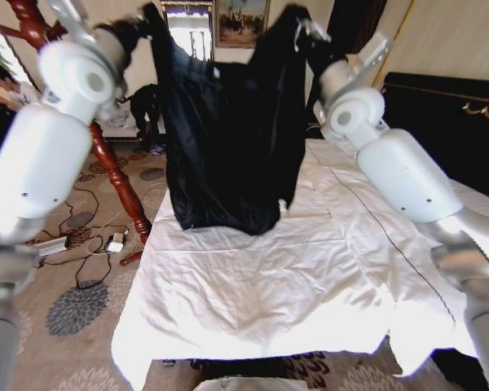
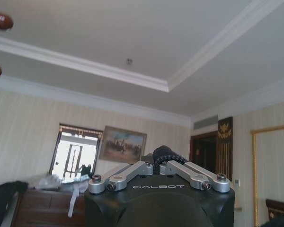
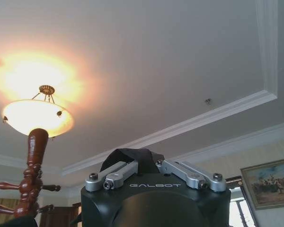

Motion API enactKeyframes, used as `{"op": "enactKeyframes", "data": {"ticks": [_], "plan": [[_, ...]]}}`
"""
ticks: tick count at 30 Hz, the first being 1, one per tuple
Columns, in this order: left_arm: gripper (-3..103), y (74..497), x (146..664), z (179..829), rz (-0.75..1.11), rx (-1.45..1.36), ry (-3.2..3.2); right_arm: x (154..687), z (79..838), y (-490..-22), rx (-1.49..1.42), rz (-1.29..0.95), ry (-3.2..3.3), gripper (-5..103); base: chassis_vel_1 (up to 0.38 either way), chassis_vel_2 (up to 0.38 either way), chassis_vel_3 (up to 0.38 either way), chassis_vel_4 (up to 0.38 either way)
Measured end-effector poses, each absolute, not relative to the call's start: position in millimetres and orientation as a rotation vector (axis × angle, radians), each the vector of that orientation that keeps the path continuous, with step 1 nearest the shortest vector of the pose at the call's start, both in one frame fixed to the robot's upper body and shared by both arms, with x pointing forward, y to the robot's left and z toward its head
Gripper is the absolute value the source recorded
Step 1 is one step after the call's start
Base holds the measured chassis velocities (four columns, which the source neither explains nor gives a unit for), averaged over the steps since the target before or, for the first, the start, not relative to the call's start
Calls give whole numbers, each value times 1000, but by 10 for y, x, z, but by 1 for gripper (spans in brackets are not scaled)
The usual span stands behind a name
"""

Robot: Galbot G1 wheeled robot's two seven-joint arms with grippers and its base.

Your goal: Pick up the clothes from the bed and hang them on the clothes hanger.

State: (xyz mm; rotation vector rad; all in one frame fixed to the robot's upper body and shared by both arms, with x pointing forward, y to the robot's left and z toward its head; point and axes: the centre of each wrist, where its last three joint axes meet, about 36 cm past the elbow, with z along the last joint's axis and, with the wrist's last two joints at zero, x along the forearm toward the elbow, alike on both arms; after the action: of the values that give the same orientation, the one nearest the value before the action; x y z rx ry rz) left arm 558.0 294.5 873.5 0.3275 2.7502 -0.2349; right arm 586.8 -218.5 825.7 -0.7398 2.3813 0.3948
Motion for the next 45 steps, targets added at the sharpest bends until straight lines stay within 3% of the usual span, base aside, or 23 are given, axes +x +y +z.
{"op": "enactKeyframes", "data": {"ticks": [6,11,13,16,24,28,32,34,37,45], "plan": [[1,2978,5188,8341,-219,351,2806,5463,7883,-2233,-815,395,2367,0,0,0,0,0],[1,3025,4474,8119,-102,420,2804,4755,7665,-2497,-862,343,2351,0,0,0,0,0],[1,3025,4474,8119,-102,420,2804,4755,7665,-2497,-862,343,2351,0,0,0,0,0],[1,3018,3702,8379,10,517,2693,4007,7980,-2641,-908,244,2245,0,0,0,0,0],[1,3133,3245,8920,96,472,2587,3579,8388,-2720,-900,188,2213,0,0,0,0,0],[1,3169,3518,8701,211,366,2748,4044,8018,-2643,-867,199,2371,0,0,0,0,0],[1,3142,4058,7867,304,261,2985,4874,7141,-2321,-843,202,2577,0,0,0,0,0],[1,3150,4182,7612,305,236,3055,5037,6950,-2211,-850,205,2606,0,0,0,0,0],[1,3158,4518,6722,239,158,3277,5671,6161,-1828,-836,164,2710,0,0,0,0,0],[1,3092,5141,5704,78,-35,3497,6367,4979,-1587,-751,5,2909,0,0,0,0,0]]}}
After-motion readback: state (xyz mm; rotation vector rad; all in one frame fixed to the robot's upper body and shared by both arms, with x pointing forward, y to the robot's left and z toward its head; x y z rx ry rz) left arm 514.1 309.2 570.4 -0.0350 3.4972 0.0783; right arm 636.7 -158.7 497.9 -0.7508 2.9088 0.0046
